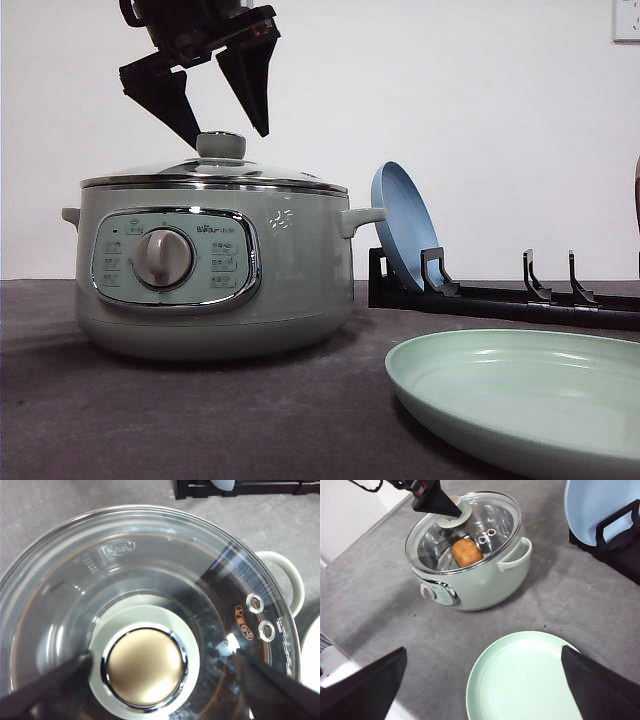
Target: Transfer potato from steamer to green plate
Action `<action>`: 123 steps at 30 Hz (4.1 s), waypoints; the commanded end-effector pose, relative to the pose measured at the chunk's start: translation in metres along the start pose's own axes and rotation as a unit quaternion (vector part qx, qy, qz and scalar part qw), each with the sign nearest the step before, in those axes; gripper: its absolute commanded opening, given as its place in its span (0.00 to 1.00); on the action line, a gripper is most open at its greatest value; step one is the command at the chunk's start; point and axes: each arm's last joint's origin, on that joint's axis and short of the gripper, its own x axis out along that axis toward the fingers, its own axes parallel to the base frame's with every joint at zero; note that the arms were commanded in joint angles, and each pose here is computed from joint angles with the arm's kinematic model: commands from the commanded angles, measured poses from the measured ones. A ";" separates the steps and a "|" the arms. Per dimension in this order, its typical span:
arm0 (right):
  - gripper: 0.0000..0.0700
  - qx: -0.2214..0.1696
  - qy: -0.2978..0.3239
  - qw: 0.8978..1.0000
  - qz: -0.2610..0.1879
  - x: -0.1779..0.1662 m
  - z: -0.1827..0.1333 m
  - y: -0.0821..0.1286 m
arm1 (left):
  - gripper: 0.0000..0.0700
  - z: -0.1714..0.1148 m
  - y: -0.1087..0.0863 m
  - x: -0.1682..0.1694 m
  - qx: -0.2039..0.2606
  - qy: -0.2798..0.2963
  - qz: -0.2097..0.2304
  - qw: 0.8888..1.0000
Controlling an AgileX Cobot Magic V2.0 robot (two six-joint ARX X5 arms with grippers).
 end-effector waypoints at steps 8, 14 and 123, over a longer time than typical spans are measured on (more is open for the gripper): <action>0.89 0.001 -0.005 1.000 0.001 0.000 0.002 0.000 | 0.60 0.006 0.000 0.012 0.011 0.007 0.000 1.000; 0.89 0.001 -0.003 1.000 0.001 0.000 0.002 0.000 | 0.18 0.005 0.000 0.017 0.008 0.014 -0.001 1.000; 0.89 -0.186 0.257 0.942 0.110 0.365 0.131 0.053 | 0.02 -0.018 0.150 -0.147 -0.194 -0.079 0.190 0.959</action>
